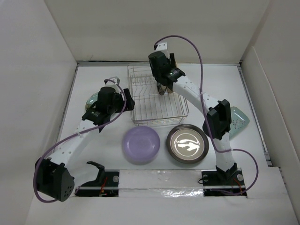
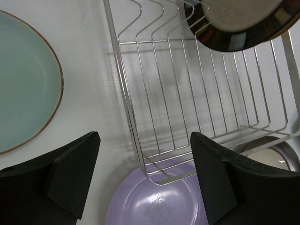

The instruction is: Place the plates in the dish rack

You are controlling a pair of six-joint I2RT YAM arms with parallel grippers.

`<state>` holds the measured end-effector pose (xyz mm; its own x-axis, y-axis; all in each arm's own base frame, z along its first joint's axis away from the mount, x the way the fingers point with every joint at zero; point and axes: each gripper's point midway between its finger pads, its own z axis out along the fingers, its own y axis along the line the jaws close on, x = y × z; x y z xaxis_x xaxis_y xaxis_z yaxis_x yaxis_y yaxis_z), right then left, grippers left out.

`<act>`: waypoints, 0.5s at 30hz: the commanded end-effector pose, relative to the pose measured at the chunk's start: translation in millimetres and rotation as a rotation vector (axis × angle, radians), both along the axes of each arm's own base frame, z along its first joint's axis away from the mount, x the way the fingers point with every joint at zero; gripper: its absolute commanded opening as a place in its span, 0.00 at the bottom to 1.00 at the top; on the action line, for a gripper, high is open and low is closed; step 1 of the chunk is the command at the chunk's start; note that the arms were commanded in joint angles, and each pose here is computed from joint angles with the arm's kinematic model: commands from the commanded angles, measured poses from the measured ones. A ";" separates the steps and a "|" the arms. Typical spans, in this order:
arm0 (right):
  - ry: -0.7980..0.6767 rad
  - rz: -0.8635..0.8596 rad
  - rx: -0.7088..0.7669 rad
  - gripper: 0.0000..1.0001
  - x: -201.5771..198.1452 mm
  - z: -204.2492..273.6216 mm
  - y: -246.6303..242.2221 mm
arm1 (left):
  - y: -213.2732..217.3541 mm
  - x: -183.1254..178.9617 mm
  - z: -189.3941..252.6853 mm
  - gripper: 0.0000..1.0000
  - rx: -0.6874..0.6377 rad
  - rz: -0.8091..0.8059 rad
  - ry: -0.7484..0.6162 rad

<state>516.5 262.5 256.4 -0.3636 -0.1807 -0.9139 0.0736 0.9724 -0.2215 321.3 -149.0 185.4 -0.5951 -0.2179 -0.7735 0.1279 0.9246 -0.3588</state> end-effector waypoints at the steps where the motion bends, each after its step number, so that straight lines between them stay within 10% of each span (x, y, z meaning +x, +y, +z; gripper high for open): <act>1: -0.166 0.021 0.190 0.81 -11.5 96.3 -1.4 | 14.9 9.3 41.0 0.76 -0.002 0.079 -0.128; 7: -0.233 0.057 0.366 0.92 -47.0 141.3 -34.9 | 17.5 3.2 53.0 0.75 -0.018 0.080 -0.166; 10: -0.281 -0.052 0.471 0.59 -82.8 124.9 -104.4 | 16.5 -2.0 62.7 0.71 -0.030 0.060 -0.194; 11: -0.351 -0.071 0.556 0.09 -112.5 145.4 -136.3 | 16.0 -5.5 71.3 0.70 -0.044 0.049 -0.221; 15: -0.363 -0.339 0.724 0.00 -169.8 48.3 -250.3 | 7.8 -17.8 88.8 0.66 -0.100 -0.012 -0.274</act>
<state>369.8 45.9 365.6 0.0135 0.3852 -0.9227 0.2500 0.8922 0.3761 309.4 -135.4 241.8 -0.4466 -0.2726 -0.8522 0.1562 0.9141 -0.3743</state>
